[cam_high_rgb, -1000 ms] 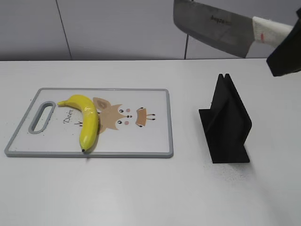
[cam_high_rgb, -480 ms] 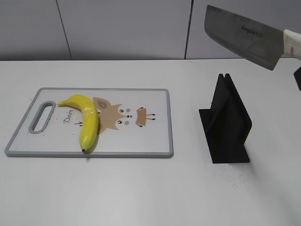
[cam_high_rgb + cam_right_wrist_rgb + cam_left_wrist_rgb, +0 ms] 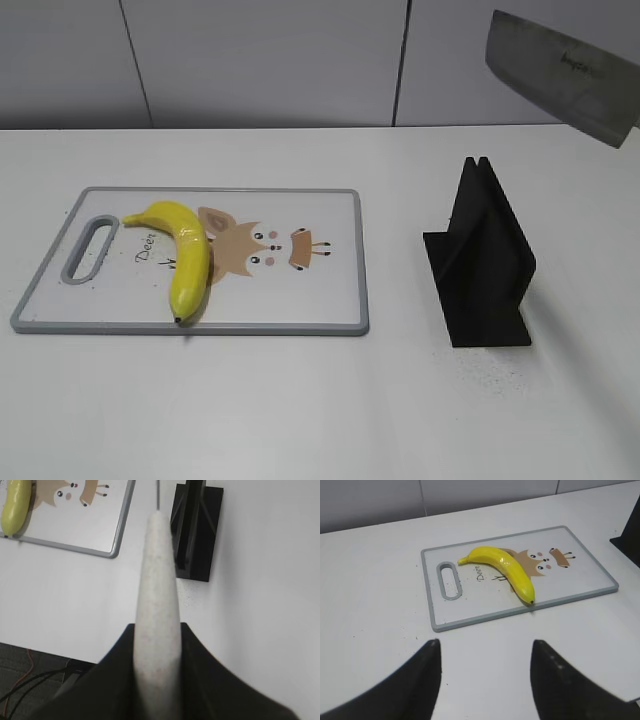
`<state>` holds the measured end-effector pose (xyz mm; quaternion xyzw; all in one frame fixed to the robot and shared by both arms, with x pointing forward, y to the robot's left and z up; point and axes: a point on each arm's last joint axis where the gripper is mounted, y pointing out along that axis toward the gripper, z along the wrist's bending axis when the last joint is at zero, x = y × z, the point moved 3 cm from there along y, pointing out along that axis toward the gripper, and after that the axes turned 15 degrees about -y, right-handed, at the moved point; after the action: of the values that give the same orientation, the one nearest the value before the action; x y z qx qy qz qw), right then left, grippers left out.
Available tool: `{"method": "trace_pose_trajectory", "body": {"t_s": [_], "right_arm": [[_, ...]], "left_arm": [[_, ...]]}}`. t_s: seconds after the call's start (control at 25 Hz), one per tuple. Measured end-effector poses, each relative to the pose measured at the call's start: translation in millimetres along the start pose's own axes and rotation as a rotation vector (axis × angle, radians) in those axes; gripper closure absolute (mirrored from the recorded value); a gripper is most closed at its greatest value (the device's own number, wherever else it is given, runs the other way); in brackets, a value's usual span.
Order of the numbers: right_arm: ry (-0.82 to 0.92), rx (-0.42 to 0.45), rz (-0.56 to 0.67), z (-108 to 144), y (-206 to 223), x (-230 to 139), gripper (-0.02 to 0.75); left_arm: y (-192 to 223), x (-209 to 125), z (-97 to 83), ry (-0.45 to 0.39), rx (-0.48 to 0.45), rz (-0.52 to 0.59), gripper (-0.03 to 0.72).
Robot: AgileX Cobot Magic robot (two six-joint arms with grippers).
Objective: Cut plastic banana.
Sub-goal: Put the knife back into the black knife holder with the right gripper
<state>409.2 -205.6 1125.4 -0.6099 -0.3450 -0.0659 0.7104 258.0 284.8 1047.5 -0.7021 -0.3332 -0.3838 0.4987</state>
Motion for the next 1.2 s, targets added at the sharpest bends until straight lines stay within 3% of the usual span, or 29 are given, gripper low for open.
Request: {"method": "trace_pose_trajectory", "body": {"t_s": [0.32, 0.76, 1.2], "right_arm": [[0.073, -0.016, -0.048, -2.1, 1.0, 5.9, 0.554], [0.061, -0.060, 0.008, -3.6, 38.3, 18.5, 0.554], [0.041, -0.119, 0.095, -6.8, 81.0, 26.4, 0.554]], "left_arm": [[4.6, -2.2, 2.8, 0.006, 0.014, -0.008, 0.145], [5.3, -2.9, 3.2, 0.005, 0.019, -0.006, 0.161], [6.0, -1.4, 8.0, -0.081, 0.186, -0.044, 0.195]]}}
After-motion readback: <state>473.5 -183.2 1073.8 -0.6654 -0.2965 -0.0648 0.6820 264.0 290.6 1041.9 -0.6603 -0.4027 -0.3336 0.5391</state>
